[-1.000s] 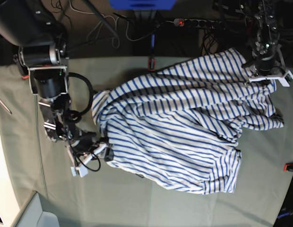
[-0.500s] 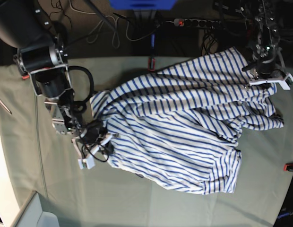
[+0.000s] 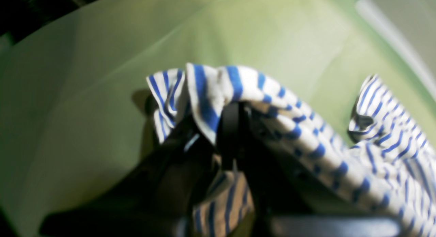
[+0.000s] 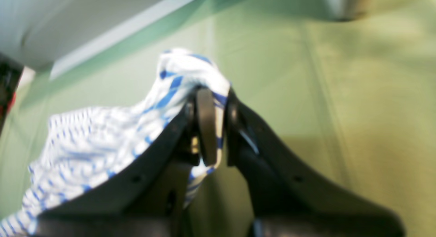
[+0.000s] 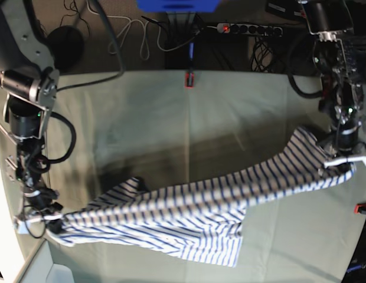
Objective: Layout the t-shirt on the table in an organized manner, then fold the t-shirt properly
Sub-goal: 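Lift the shirt with both grippers, swing it up and lower it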
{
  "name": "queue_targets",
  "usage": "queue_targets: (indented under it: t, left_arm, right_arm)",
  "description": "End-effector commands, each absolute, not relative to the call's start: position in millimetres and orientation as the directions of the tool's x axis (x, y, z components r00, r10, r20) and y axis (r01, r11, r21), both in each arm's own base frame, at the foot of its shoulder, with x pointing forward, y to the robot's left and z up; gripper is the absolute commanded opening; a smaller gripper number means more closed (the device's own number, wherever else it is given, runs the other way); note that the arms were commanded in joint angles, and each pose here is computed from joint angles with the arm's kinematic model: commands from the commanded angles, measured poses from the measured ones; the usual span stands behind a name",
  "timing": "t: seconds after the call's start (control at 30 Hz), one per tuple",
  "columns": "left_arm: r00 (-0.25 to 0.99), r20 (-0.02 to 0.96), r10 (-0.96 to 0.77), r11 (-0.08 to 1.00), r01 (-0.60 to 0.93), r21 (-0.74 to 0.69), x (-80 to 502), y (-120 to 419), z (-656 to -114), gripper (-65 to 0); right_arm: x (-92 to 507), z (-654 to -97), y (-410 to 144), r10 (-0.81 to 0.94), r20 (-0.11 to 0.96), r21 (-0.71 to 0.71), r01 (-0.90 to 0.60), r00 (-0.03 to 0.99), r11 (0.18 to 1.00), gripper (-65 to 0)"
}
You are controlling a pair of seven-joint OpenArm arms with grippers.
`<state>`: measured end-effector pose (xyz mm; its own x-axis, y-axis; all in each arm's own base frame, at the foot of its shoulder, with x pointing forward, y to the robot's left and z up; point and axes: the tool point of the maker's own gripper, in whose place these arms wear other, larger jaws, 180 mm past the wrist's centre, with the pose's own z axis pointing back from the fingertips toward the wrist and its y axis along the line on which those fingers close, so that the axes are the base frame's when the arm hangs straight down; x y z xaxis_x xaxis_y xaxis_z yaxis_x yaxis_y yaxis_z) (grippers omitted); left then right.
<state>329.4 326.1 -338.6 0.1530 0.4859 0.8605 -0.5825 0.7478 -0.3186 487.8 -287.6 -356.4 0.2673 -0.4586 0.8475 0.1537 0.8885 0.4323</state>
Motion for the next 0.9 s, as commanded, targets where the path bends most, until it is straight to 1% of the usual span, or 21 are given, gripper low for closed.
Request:
queue_targets:
  t: [0.0,0.07,0.27,0.33,0.47,0.63,0.8,0.87]
  left_arm:
    - [0.109,0.888,0.446,0.746,-0.594,-0.302,338,337,-324,-65.0]
    - [0.122,0.881,0.457,0.750,-0.585,-0.308,352,331,-329,-65.0]
    - [0.116,0.877,0.466,0.770,-0.542,-0.337,379,312,-320,-65.0]
    - [0.104,0.882,0.460,0.777,-0.529,-0.343,381,309,-313,-65.0]
    - [0.121,0.881,0.458,0.779,-0.532,-0.332,373,308,-320,-65.0]
    - [0.151,0.863,0.483,0.771,-0.541,-0.337,359,297,-337,-65.0]
    - [0.159,0.861,0.482,0.785,-0.515,-0.345,322,276,-333,-65.0]
    - [0.196,0.846,0.497,0.787,-0.513,-0.343,308,268,-339,-65.0]
  right_arm:
    - [497,-319,-334,-0.457,0.880,0.421,0.237,0.127,0.876,-65.0]
    - [489,-321,-356,-0.463,0.879,0.412,0.308,0.112,0.858,-65.0]
    - [480,-328,-363,-0.459,0.880,0.402,0.323,0.122,0.857,-65.0]
    - [472,-321,-373,-0.422,0.900,0.369,0.323,0.110,0.872,-65.0]
    - [448,-321,-375,-0.348,0.931,0.300,0.311,0.111,0.902,-65.0]
    - [446,-307,-364,-0.317,0.945,0.284,0.279,0.077,0.917,-65.0]
    - [435,-283,-362,-0.250,0.968,0.235,0.252,0.032,0.939,-65.0]
    - [434,-282,-361,-0.244,0.969,0.227,0.248,0.040,0.942,-65.0]
